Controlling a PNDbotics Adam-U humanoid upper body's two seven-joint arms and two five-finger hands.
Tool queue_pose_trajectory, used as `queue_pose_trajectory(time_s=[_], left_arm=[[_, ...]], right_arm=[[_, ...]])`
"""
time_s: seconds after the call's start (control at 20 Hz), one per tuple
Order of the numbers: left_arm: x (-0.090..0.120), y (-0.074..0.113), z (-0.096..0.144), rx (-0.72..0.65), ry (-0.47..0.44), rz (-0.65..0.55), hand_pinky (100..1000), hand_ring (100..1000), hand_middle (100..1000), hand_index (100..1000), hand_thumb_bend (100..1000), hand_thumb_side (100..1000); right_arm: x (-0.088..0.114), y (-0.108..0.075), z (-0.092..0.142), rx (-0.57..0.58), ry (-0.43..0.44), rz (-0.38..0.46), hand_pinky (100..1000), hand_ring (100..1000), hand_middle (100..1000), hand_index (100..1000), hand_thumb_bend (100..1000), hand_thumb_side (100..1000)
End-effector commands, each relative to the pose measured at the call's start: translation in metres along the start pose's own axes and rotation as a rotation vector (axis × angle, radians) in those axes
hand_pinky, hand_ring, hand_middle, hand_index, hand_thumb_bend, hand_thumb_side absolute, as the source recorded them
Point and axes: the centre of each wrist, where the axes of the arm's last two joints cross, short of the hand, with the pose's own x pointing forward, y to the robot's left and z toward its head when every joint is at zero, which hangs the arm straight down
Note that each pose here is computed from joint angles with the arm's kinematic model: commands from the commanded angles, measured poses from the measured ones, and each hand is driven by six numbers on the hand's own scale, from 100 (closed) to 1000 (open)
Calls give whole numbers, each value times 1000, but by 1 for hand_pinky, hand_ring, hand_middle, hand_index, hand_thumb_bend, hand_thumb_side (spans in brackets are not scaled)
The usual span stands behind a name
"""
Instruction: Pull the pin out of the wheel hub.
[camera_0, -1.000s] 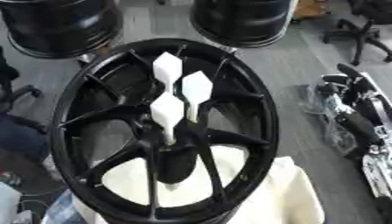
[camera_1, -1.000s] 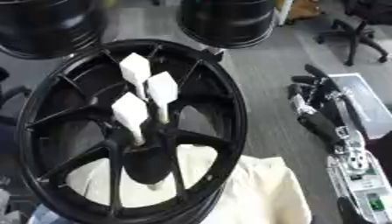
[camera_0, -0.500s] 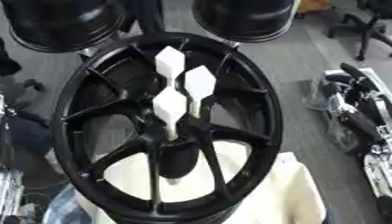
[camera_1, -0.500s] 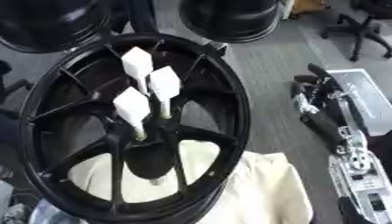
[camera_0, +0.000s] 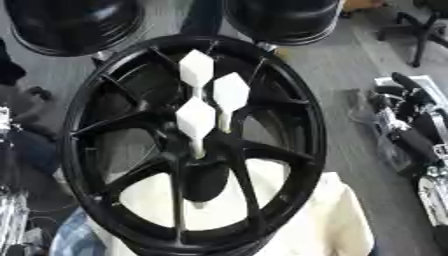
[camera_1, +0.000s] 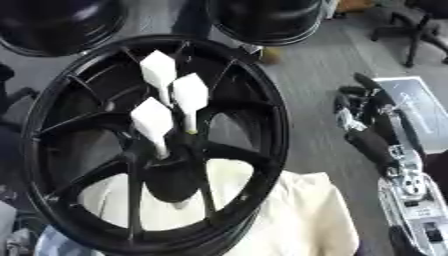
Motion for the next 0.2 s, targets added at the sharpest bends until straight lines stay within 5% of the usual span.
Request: queue_pose_trajectory(time_s=[0.05, 0.2], left_arm=[[7, -1, -3, -7, -28, 3, 759, 776, 686, 811, 395, 824], [6, -1, -3, -14, -26, -1, 758, 775, 685, 811, 394, 823]], right_arm=[[9, -4, -4, -6, -29, 18, 806, 751, 749, 934, 178, 356], [8, -5, -4, -8, -26, 19, 806, 751, 749, 933, 177, 356]])
